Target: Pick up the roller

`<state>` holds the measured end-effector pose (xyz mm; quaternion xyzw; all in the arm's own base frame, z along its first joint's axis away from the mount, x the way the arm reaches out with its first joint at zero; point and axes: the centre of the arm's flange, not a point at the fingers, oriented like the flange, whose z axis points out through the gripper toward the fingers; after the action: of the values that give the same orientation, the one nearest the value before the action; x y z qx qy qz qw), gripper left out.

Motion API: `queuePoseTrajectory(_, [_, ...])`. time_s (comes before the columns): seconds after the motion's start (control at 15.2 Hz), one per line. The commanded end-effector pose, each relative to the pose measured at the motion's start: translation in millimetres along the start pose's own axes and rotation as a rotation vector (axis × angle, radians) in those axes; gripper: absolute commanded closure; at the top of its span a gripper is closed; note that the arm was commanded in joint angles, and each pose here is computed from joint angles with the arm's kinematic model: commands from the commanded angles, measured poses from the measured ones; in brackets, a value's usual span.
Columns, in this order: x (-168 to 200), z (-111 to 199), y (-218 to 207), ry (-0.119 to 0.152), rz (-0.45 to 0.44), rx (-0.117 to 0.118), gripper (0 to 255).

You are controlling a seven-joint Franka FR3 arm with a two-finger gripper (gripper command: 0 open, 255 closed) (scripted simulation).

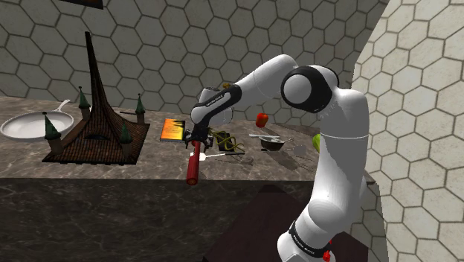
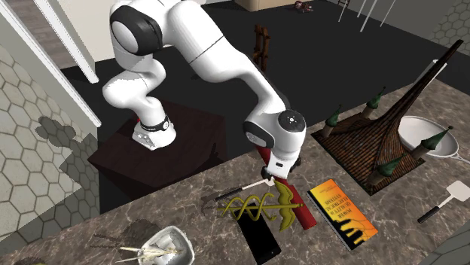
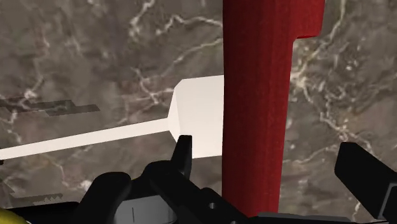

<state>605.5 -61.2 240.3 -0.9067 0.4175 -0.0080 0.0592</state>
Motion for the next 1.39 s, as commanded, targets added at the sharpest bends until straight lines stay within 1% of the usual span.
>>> queuePoseTrajectory(0.0, [1,7,0,0.0,0.0,0.0,0])
queuePoseTrajectory(0.07, [1,7,0,0.0,0.0,0.0,0])
queuePoseTrajectory(0.13, [1,7,0,0.0,0.0,0.001,255])
queuePoseTrajectory(0.73, [1,7,0,0.0,0.0,0.0,255])
queuePoseTrajectory(1.32, [-1,-40,-6,0.0,0.0,0.0,255])
